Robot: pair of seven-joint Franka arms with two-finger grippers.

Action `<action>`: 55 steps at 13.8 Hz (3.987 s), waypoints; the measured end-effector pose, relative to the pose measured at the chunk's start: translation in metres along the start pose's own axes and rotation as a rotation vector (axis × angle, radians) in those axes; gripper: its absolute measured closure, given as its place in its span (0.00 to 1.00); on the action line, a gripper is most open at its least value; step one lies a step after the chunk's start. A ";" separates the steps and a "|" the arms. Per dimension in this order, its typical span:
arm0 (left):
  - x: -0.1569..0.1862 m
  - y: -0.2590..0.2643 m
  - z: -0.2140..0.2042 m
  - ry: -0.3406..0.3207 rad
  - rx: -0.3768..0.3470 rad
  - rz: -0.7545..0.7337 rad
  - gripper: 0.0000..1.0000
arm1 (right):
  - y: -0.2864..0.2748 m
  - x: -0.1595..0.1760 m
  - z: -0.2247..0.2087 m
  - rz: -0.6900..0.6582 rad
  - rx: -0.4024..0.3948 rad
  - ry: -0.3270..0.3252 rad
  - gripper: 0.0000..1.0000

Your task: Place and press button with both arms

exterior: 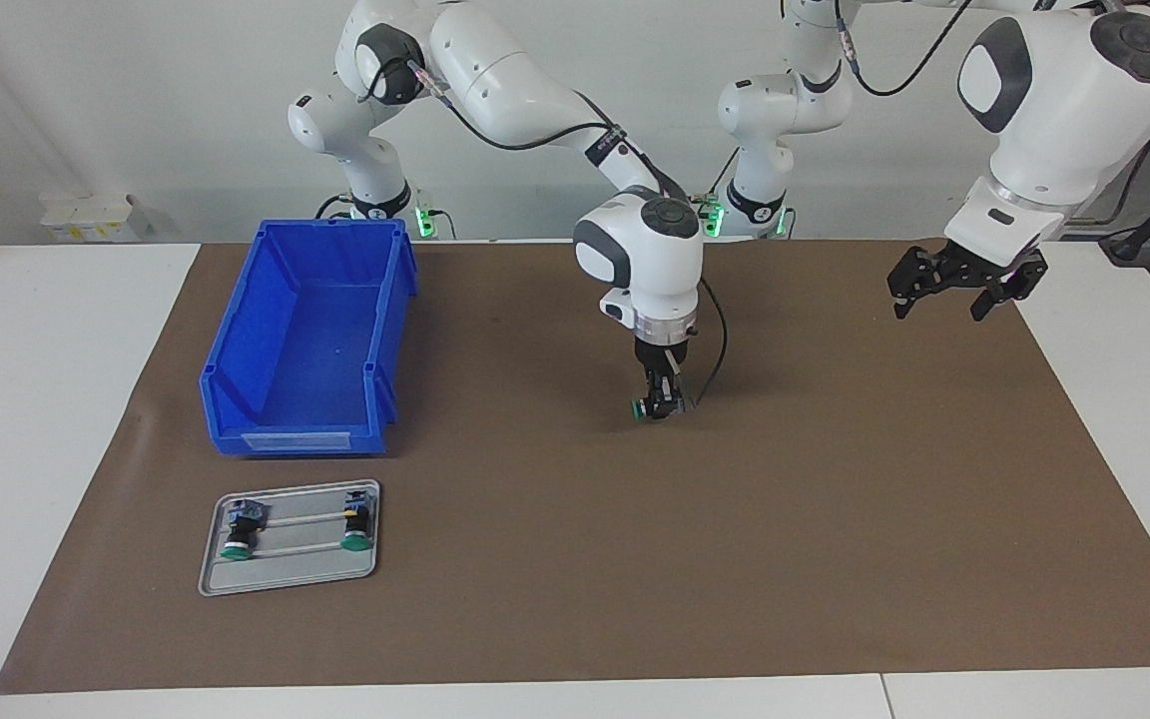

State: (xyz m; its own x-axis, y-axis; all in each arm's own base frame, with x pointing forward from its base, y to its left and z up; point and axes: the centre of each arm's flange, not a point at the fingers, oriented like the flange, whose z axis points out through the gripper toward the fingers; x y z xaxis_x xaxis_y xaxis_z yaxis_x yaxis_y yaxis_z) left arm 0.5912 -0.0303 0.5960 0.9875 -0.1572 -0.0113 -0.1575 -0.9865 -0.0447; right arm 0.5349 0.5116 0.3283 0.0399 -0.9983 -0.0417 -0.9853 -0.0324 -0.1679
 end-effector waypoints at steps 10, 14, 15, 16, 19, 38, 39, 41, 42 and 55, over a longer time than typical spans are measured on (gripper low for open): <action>0.000 0.000 0.000 0.000 0.000 0.001 0.00 | 0.020 -0.006 0.011 -0.053 0.034 0.051 0.53; 0.001 0.005 0.000 0.001 -0.001 0.009 0.00 | -0.008 0.017 -0.054 -0.105 0.094 0.010 0.10; 0.001 0.006 0.000 0.001 -0.001 0.011 0.00 | -0.016 0.030 -0.071 -0.124 0.104 0.005 0.01; 0.001 0.009 -0.001 0.003 -0.001 0.016 0.00 | -0.024 0.051 -0.087 -0.157 0.111 0.005 0.00; 0.004 0.027 0.001 0.022 0.000 0.081 0.00 | -0.048 0.134 -0.122 -0.316 0.110 0.026 0.00; -0.038 0.233 0.168 0.228 -0.190 0.972 0.00 | -0.052 0.572 -0.284 -1.297 -0.152 0.049 0.00; -0.041 0.239 0.178 0.232 -0.186 0.986 0.00 | -0.047 0.575 -0.297 -1.329 -0.155 0.044 0.00; -0.042 0.246 0.195 0.240 -0.180 1.000 0.02 | -0.045 0.576 -0.327 -1.347 -0.139 0.057 0.00; -0.040 0.250 0.203 0.250 -0.176 1.003 0.02 | -0.045 0.575 -0.341 -1.347 -0.134 0.063 0.00; -0.038 0.301 0.263 0.203 -0.199 1.067 0.02 | -0.041 0.539 -0.326 -1.419 -0.181 -0.023 0.00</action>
State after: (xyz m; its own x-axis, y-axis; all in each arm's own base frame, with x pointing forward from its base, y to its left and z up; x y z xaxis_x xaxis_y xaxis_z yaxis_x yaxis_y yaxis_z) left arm 0.5054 -0.3092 0.3201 0.3302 -0.9187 0.2168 -0.9436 -0.3268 0.0523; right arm 0.5429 -0.0404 0.6336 0.9926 -0.1158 0.0362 -0.1173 -0.9921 0.0451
